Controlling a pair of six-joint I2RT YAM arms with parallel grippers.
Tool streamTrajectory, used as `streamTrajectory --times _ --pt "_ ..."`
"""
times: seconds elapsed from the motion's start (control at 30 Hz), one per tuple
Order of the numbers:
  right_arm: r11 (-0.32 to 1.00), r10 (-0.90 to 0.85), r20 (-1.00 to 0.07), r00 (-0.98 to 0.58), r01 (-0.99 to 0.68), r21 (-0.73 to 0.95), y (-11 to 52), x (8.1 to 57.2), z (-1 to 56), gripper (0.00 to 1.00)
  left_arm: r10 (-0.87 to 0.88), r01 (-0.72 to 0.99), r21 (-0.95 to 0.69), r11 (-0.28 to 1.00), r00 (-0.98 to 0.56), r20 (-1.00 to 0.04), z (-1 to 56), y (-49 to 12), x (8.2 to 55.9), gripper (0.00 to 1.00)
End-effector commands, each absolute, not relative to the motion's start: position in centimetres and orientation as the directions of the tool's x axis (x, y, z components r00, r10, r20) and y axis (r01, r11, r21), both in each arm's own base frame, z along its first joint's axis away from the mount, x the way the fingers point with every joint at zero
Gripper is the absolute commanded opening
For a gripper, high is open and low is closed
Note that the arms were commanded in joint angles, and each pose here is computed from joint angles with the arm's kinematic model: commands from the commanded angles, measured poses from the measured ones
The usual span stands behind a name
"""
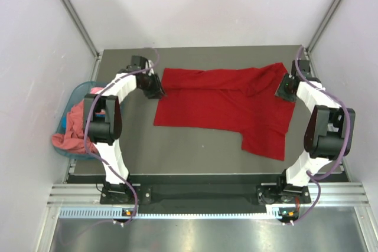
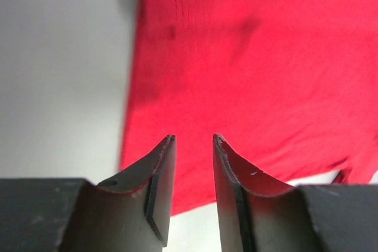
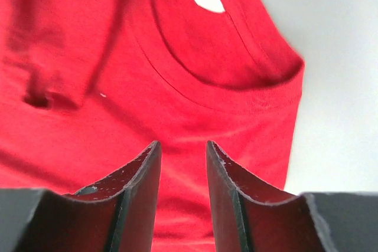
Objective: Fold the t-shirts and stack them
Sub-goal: Fold the tshirt
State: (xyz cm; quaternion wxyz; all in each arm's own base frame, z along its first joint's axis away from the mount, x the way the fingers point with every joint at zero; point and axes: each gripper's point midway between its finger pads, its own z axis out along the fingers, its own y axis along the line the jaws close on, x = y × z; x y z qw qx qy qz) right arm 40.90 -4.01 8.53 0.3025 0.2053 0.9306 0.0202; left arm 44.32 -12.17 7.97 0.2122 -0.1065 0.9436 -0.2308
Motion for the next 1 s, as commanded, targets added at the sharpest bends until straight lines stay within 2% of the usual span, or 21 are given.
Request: streamTrajectory --times 0.0,0.2,0.5,0.73,0.83,0.97 --pt "0.871 0.473 -0.559 -0.681 0.458 0.179 -4.5 40.8 7.9 0.36 -0.328 -0.163 -0.472 0.867 -0.897 -0.294 5.3 -12.7 42.2 0.36" --pt "0.848 0.501 -0.510 -0.699 0.514 0.129 -5.5 38.2 5.0 0.35 -0.416 -0.326 -0.346 0.880 -0.879 -0.232 2.3 -10.3 38.5 0.35" --pt "0.819 0.531 -0.477 -0.700 0.568 0.078 -7.4 34.0 2.2 0.32 -0.517 -0.440 -0.308 0.844 -0.820 -0.246 1.3 -8.6 33.3 0.34" --pt "0.826 0.527 -0.494 -0.692 0.554 0.105 -7.1 33.6 3.2 0.31 -0.507 -0.415 -0.329 0.849 -0.815 -0.281 2.9 -8.4 31.9 0.34" --pt "0.831 0.525 -0.525 -0.670 0.536 0.146 -6.7 34.2 5.3 0.32 -0.486 -0.368 -0.369 0.853 -0.818 -0.309 4.6 -9.0 32.5 0.38" --pt "0.840 0.519 -0.545 -0.658 0.510 0.184 -6.1 34.6 7.6 0.34 -0.470 -0.369 -0.325 0.871 -0.820 -0.327 4.9 -8.2 32.5 0.42"
